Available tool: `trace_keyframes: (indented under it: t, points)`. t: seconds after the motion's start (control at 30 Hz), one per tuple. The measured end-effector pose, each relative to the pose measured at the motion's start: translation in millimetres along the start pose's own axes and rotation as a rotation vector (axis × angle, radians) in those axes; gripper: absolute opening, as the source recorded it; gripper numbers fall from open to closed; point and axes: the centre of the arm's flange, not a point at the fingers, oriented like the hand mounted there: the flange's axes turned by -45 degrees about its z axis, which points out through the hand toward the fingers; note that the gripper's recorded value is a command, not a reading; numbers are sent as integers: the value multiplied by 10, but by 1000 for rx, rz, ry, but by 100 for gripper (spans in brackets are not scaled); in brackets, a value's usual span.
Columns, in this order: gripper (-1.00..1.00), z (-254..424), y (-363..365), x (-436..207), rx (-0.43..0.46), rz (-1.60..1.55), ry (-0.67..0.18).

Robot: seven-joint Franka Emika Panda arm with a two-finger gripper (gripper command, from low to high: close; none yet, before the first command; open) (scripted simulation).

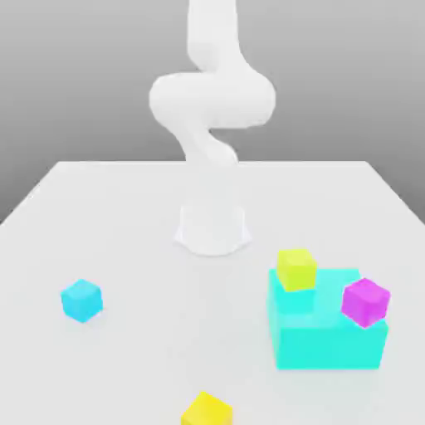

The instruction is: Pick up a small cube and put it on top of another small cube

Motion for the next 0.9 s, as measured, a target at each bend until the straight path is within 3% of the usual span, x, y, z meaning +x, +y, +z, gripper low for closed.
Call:
trace_keyframes:
  t: [0.23, 0.47, 0.9]
  points:
    - [0, 1233, 807, -423, -155, 453, -150]
    - [0, 2112, 1661, -1237, -330, 908, -260]
    - [0, 2777, 2751, -3444, -725, 1774, -383]
